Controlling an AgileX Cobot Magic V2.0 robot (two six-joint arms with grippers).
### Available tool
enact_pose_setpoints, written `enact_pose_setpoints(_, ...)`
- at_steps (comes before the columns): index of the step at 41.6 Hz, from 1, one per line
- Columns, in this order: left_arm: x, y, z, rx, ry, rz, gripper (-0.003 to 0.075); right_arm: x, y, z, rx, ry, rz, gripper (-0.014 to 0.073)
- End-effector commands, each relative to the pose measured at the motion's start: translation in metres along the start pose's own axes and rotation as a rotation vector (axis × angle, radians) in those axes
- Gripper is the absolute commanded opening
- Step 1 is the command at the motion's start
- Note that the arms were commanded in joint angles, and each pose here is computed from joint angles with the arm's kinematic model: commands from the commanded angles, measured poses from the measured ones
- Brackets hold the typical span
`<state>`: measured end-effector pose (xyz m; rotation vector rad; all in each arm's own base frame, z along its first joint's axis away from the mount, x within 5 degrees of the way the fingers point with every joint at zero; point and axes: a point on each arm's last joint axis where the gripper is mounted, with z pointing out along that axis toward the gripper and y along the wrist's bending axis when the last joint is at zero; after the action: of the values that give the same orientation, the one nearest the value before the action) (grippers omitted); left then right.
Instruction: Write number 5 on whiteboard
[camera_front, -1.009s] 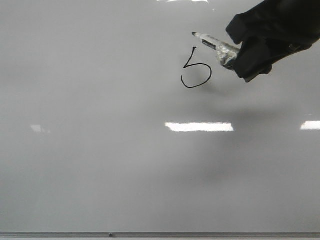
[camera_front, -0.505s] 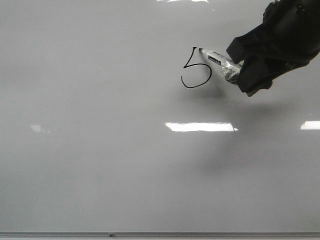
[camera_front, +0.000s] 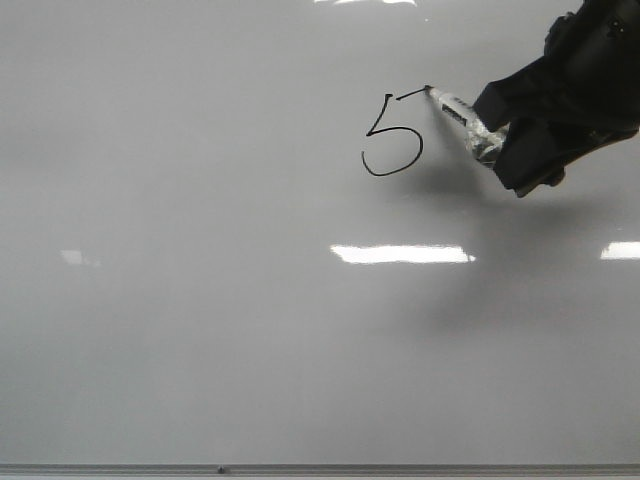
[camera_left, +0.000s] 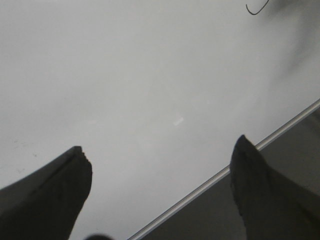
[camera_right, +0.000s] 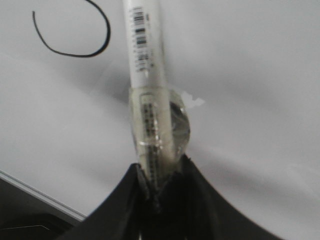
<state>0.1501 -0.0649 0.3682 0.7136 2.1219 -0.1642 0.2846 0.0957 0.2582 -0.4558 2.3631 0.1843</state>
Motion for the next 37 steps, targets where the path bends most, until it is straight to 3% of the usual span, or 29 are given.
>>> enact_pose_setpoints(1, -0.013, 0.002, -0.007, -0.021, -0.105, -0.018, 0.0554, -0.017, -0.004, -0.014, 0.020, -0.104, -0.009, -0.0069)
enact_pose_setpoints(9, -0.015, 0.002, -0.007, -0.021, -0.120, -0.003, 0.0554, -0.019, 0.003, -0.035, 0.005, -0.131, -0.023, -0.0069)
enact_pose_setpoints(15, -0.023, -0.006, -0.008, 0.075, -0.163, 0.069, 0.0554, -0.015, 0.023, -0.077, -0.054, -0.146, -0.102, -0.0069)
enact_pose_setpoints(25, -0.048, -0.029, 0.005, 0.335, -0.166, 0.200, 0.0558, 0.019, 0.055, -0.131, -0.194, -0.016, -0.514, -0.0069)
enact_pose_setpoints(30, -0.066, -0.056, 0.019, 0.465, -0.165, 0.373, 0.0558, 0.032, 0.070, -0.152, -0.302, -0.011, -0.656, -0.0069)
enact_pose_setpoints(37, -0.086, -0.100, 0.045, 0.622, -0.147, 0.538, 0.0602, 0.035, 0.075, -0.156, -0.346, -0.016, -0.668, -0.0069)
